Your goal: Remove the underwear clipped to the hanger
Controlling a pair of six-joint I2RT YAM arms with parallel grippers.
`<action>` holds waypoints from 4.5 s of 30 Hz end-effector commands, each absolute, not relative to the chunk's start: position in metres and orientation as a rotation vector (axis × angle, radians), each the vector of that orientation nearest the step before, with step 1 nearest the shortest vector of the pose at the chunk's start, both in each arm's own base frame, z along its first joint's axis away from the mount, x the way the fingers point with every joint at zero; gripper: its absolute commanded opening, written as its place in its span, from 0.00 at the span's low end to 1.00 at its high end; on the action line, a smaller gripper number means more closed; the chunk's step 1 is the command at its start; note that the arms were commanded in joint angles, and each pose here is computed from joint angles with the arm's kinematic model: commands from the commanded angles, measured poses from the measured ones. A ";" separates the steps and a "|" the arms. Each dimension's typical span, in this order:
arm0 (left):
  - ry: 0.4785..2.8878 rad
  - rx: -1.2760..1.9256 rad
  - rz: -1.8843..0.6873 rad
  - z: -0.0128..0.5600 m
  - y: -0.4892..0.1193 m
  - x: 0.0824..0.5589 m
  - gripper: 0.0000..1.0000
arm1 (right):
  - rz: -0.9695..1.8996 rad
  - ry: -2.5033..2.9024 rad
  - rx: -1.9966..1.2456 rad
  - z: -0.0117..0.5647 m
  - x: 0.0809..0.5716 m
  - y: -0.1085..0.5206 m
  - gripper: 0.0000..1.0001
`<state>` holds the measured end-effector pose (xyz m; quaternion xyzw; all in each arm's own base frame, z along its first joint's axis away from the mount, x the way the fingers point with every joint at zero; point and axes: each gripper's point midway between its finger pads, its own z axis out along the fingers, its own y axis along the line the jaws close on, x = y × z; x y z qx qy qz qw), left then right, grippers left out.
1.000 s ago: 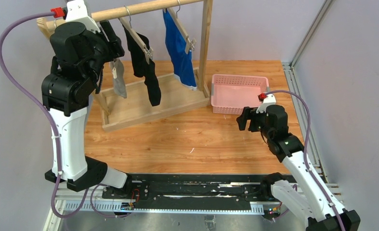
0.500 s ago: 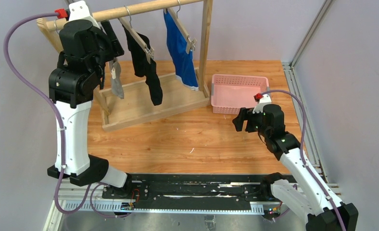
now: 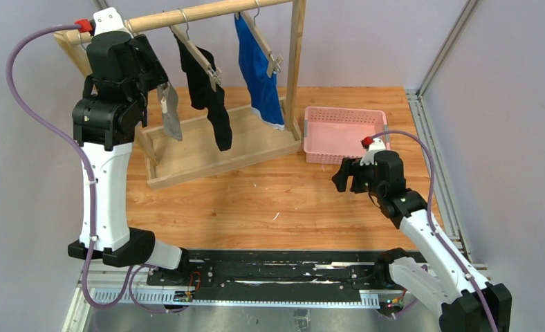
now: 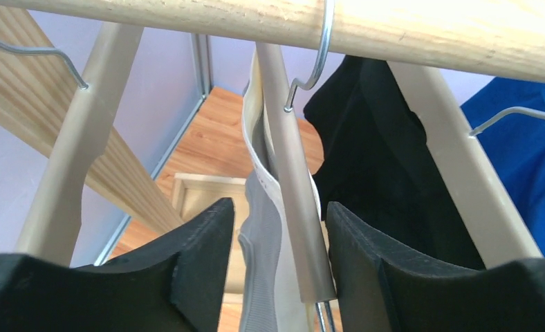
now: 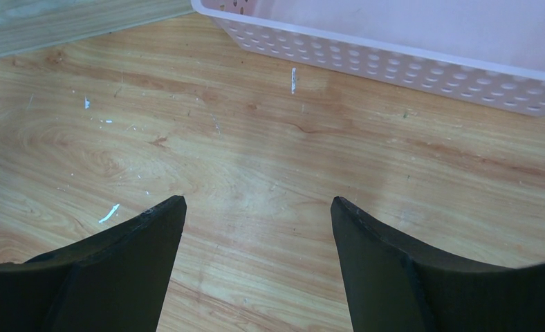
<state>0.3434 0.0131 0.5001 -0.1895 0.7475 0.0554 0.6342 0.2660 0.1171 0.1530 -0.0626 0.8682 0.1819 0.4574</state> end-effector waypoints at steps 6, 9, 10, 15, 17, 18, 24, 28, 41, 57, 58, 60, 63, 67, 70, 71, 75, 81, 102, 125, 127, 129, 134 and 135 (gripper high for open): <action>1.639 -0.459 0.073 0.515 0.017 0.342 0.52 | 0.503 2.182 -0.158 0.136 0.259 0.126 0.79; 1.620 -0.457 0.064 0.519 0.017 0.342 0.49 | 0.509 2.184 -0.159 0.136 0.259 0.128 0.79; 1.616 -0.457 0.064 0.521 0.017 0.342 0.47 | 0.509 2.185 -0.157 0.136 0.259 0.127 0.79; 1.610 -0.451 0.072 0.521 0.017 0.347 0.37 | 0.512 2.192 -0.158 0.135 0.259 0.128 0.79; 1.615 -0.450 0.076 0.519 0.017 0.349 0.29 | 0.508 2.196 -0.157 0.134 0.259 0.128 0.79; 1.616 -0.449 0.077 0.518 0.017 0.350 0.25 | 0.506 2.199 -0.156 0.134 0.259 0.128 0.79; 1.633 -0.452 0.102 0.510 0.020 0.354 0.30 | 0.487 2.201 -0.156 0.134 0.258 0.125 0.79; 1.634 -0.455 0.109 0.507 0.021 0.356 0.28 | 0.474 2.201 -0.158 0.134 0.259 0.123 0.79; 1.545 -0.379 0.048 0.528 0.014 0.351 0.00 | 0.476 2.247 -0.152 0.120 0.256 0.123 0.79; 1.488 -0.224 0.014 0.545 0.001 0.331 0.00 | 0.501 2.248 -0.151 0.116 0.258 0.129 0.79; 1.493 -0.224 0.016 0.541 0.001 0.328 0.00 | 0.502 2.247 -0.155 0.116 0.258 0.130 0.79; 1.507 -0.219 0.021 0.532 0.002 0.323 0.00 | 0.497 2.249 -0.159 0.116 0.260 0.130 0.79; 1.530 -0.208 0.039 0.513 0.005 0.308 0.00 | 0.494 2.249 -0.167 0.118 0.264 0.131 0.79; 1.564 -0.184 0.038 0.492 0.004 0.294 0.00 | 0.497 2.247 -0.174 0.118 0.267 0.134 0.79; 1.628 -0.161 0.071 0.467 0.008 0.279 0.00 | 0.496 2.238 -0.184 0.121 0.271 0.136 0.79; 1.640 -0.164 0.104 0.460 0.013 0.273 0.00 | 0.497 2.236 -0.187 0.122 0.273 0.137 0.79; 1.670 -0.128 0.130 0.433 0.016 0.252 0.00 | 0.512 2.233 -0.201 0.122 0.277 0.142 0.79; 1.820 0.123 -0.052 0.388 -0.025 0.225 0.00 | 0.537 2.230 -0.231 0.124 0.284 0.150 0.79; 2.011 0.738 -0.734 0.312 -0.136 0.157 0.00 | 0.944 1.982 -0.498 0.219 0.290 0.216 0.77; 1.800 1.154 -1.003 0.318 -0.199 0.159 0.00 | 1.525 1.356 -0.982 0.337 0.205 0.265 0.81; 1.750 1.162 -1.031 0.326 -0.202 0.156 0.00 | 1.526 1.357 -0.997 0.332 0.202 0.266 0.82; 1.708 1.167 -1.053 0.334 -0.205 0.153 0.00 | 1.524 1.371 -0.998 0.324 0.203 0.267 0.83; 1.669 1.153 -1.058 0.343 -0.206 0.151 0.00 | 1.565 1.402 -1.000 0.312 0.204 0.274 0.83; 1.670 1.146 -1.051 0.343 -0.206 0.152 0.00 | 1.572 1.398 -1.005 0.312 0.203 0.275 0.83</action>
